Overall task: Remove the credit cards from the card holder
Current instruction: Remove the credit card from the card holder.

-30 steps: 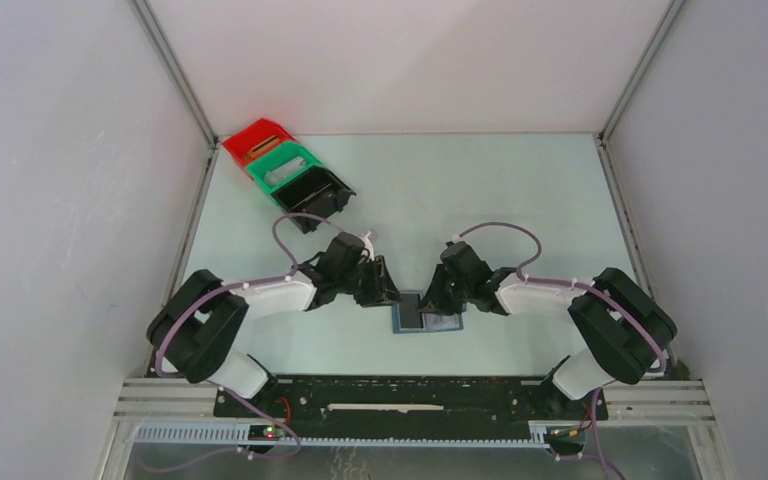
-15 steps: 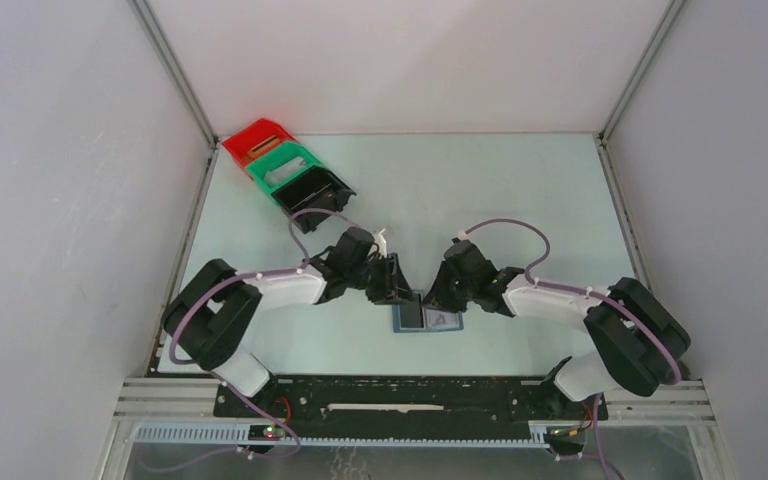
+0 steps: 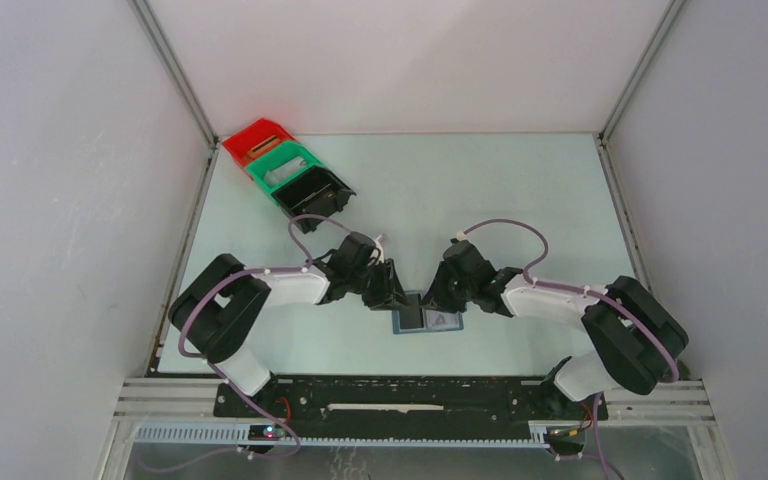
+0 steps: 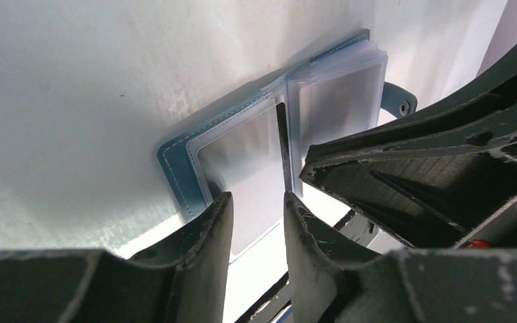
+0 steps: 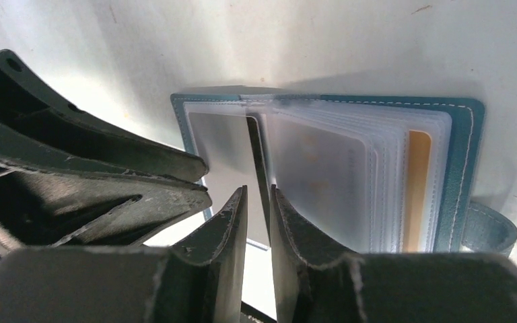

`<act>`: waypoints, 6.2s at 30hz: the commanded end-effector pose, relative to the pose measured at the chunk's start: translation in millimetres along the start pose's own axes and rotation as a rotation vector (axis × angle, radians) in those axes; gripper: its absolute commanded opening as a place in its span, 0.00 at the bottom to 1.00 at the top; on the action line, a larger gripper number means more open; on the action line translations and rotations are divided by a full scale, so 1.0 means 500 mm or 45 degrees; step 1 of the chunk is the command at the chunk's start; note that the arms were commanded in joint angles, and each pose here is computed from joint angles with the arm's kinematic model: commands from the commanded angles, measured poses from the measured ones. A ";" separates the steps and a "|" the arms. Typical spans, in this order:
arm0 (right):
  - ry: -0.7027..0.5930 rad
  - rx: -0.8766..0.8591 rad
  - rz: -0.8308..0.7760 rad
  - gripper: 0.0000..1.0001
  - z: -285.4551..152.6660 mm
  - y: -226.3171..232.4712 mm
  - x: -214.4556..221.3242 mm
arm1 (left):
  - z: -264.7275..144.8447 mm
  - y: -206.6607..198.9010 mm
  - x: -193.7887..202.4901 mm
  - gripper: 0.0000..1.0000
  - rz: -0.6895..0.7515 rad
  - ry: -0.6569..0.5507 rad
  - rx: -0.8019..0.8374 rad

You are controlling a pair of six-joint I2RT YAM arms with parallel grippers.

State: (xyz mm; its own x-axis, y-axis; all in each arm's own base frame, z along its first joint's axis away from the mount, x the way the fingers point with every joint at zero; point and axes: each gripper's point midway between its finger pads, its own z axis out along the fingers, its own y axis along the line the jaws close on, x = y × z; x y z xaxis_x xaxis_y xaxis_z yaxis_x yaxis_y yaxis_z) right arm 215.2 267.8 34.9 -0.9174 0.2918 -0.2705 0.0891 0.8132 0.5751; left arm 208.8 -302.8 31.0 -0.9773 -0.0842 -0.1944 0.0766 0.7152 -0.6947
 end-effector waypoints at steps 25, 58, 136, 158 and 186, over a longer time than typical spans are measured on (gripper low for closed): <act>-0.107 0.291 0.063 0.36 0.004 -0.070 0.013 | 0.030 0.130 0.043 0.38 -0.090 0.067 -0.168; -0.083 0.101 0.191 0.47 0.000 -0.063 0.038 | 0.027 0.156 0.045 0.37 -0.088 0.082 -0.183; -0.166 -0.156 0.024 0.40 -0.077 0.032 -0.022 | -0.069 -0.039 -0.020 0.40 0.203 -0.008 0.044; -0.145 -0.197 -0.086 0.43 -0.047 0.124 -0.039 | -0.203 -0.015 -0.100 0.43 0.174 -0.262 0.000; -0.265 -0.052 0.164 0.34 -0.107 -0.072 -0.050 | -0.014 -0.160 -0.027 0.45 0.157 0.081 0.305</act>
State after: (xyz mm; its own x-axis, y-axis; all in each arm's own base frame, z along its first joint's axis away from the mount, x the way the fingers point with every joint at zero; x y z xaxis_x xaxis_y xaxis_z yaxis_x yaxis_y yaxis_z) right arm 208.8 200.2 51.6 -0.8088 0.4890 -0.3266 0.2107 0.7596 0.6153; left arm 199.8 -331.5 76.6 -0.9725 0.0551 -0.2262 0.2138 0.5964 -0.7737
